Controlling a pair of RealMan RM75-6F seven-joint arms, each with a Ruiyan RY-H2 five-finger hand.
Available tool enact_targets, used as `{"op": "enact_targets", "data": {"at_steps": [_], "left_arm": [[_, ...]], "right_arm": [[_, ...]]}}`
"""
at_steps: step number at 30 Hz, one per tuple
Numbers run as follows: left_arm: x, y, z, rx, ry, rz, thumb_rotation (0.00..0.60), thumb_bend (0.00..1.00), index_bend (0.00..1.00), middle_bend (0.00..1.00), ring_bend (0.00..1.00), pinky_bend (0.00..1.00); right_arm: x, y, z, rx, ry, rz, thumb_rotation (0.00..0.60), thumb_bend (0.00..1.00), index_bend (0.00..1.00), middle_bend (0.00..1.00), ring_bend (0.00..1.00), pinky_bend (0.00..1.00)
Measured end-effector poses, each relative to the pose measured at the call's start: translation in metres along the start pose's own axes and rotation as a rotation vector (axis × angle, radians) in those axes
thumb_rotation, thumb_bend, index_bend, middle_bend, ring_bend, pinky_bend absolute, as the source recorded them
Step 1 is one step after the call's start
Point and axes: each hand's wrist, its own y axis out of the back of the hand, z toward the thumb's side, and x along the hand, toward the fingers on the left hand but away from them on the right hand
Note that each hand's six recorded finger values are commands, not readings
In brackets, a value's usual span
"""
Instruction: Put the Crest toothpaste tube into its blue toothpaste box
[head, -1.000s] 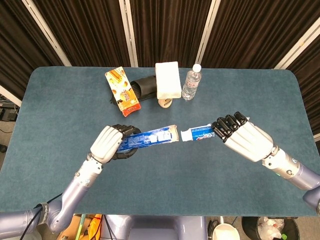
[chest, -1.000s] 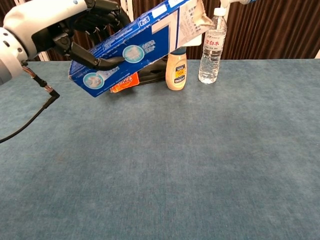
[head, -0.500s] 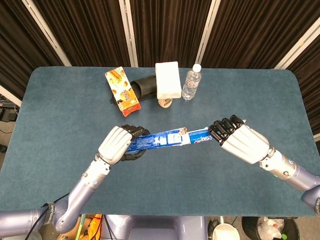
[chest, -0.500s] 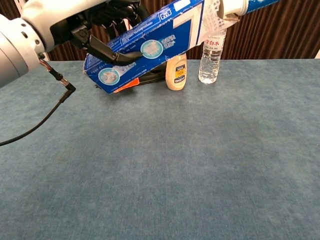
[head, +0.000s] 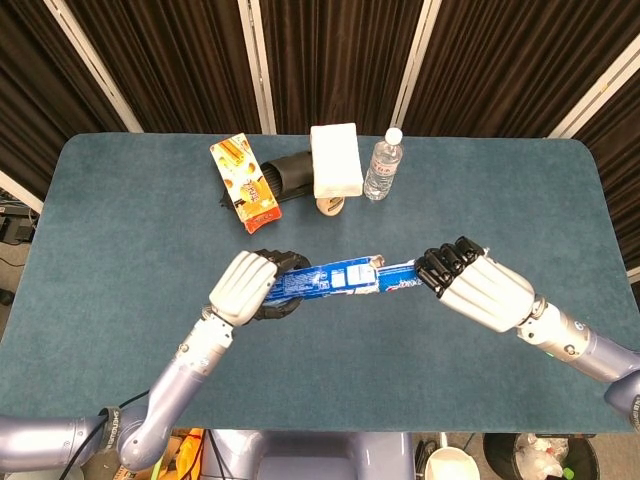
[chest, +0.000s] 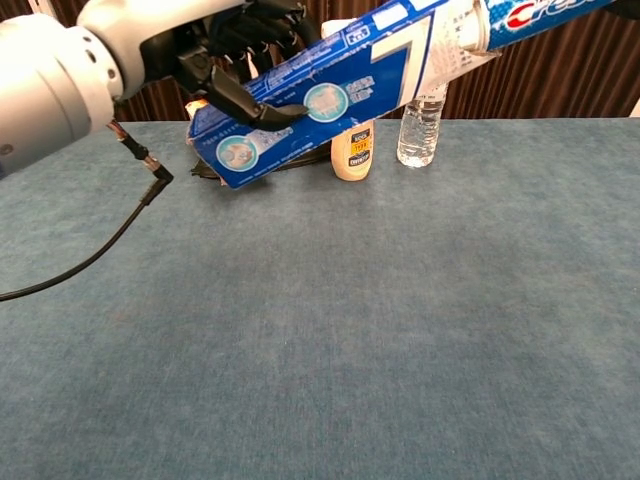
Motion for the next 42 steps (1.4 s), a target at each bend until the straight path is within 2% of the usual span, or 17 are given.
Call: {"op": "enact_targets", "data": {"at_steps": [8,16,22,27,29,38,42], "left_arm": [[0.012,-0.015,0.019,0.002,-0.016,-0.028,0.6,0.46,0.4,0.52,0.5,0.53],[0.022,-0.033,0.033,0.001,-0.031,-0.013,0.6,0.46,0.4,0.52,0.5,0.53],[0.026,-0.035,0.041,-0.035,-0.038,0.022,0.6,0.46,0.4,0.52,0.5,0.53],[0.028,-0.035,0.042,-0.063,-0.021,0.02,0.6,0.46,0.4,0.52,0.5,0.55],[0.027,-0.034,0.042,-0.072,-0.012,0.015,0.6,0.46,0.4,0.52,0.5,0.55],[0.026,-0.027,0.041,-0.059,-0.001,0.005,0.6,0.46,0.4,0.52,0.5,0.55],[0.026,-0.027,0.042,-0.069,0.004,0.004,0.6,0.46,0.4,0.52,0.5,0.55]], "right_arm": [[0.002,-0.001,0.001,-0.004,-0.001,-0.004,0.6,0.43,0.85,0.76,0.67,0.74],[0.005,0.002,-0.002,-0.012,-0.023,-0.028,0.6,0.43,0.83,0.76,0.65,0.72],[0.009,0.001,-0.006,-0.007,-0.036,-0.028,0.6,0.43,0.81,0.76,0.63,0.69],[0.013,0.0,-0.008,-0.003,-0.043,-0.025,0.6,0.43,0.78,0.76,0.6,0.63],[0.015,0.0,-0.009,-0.002,-0.045,-0.023,0.6,0.43,0.75,0.75,0.57,0.59],[0.016,0.002,-0.012,0.02,-0.076,-0.036,0.6,0.43,0.53,0.58,0.4,0.42],[0.014,0.007,-0.016,0.022,-0.112,-0.058,0.6,0.43,0.37,0.47,0.28,0.32]]}}
